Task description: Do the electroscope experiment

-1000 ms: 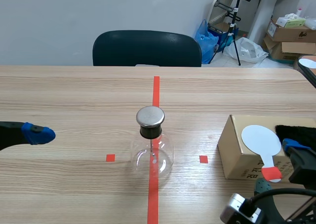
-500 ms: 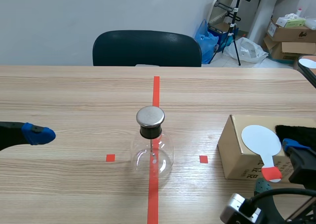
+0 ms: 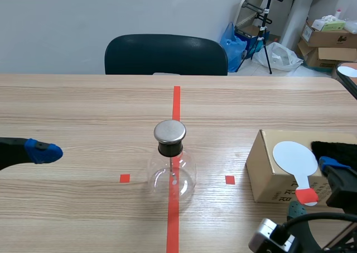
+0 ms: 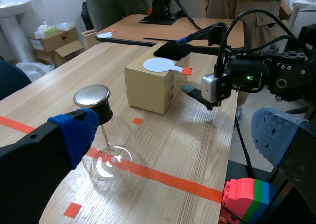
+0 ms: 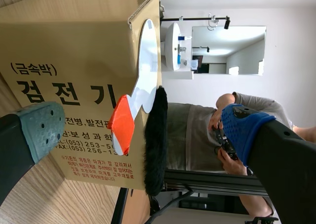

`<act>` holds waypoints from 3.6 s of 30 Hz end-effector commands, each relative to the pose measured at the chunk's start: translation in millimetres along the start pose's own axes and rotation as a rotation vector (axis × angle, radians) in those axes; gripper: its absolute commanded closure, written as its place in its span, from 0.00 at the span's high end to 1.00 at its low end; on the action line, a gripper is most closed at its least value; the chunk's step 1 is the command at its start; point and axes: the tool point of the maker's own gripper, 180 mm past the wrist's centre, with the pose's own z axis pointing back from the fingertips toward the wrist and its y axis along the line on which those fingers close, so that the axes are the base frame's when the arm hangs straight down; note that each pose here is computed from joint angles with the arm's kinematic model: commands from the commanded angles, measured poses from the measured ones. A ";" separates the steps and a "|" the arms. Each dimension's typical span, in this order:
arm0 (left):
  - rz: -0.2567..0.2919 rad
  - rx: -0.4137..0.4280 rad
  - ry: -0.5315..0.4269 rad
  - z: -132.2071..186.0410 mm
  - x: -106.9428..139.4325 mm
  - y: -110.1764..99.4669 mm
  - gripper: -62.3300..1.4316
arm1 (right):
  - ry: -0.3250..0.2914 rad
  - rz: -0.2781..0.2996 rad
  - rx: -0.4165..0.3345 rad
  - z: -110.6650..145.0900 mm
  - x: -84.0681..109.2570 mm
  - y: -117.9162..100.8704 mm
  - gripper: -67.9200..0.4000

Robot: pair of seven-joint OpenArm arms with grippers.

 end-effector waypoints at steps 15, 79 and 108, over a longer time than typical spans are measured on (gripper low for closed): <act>0.003 0.010 -0.021 -1.3 4.1 1.7 1.00 | 0.001 0.024 -0.062 -0.2 -1.3 -12.6 1.00; 0.003 0.010 -0.021 -1.3 4.2 1.7 1.00 | 0.001 0.024 -0.062 -0.2 -1.3 -12.6 1.00; 0.001 0.010 -0.022 -1.5 4.4 2.1 1.00 | -0.023 0.034 -0.022 15.4 4.6 -7.1 1.00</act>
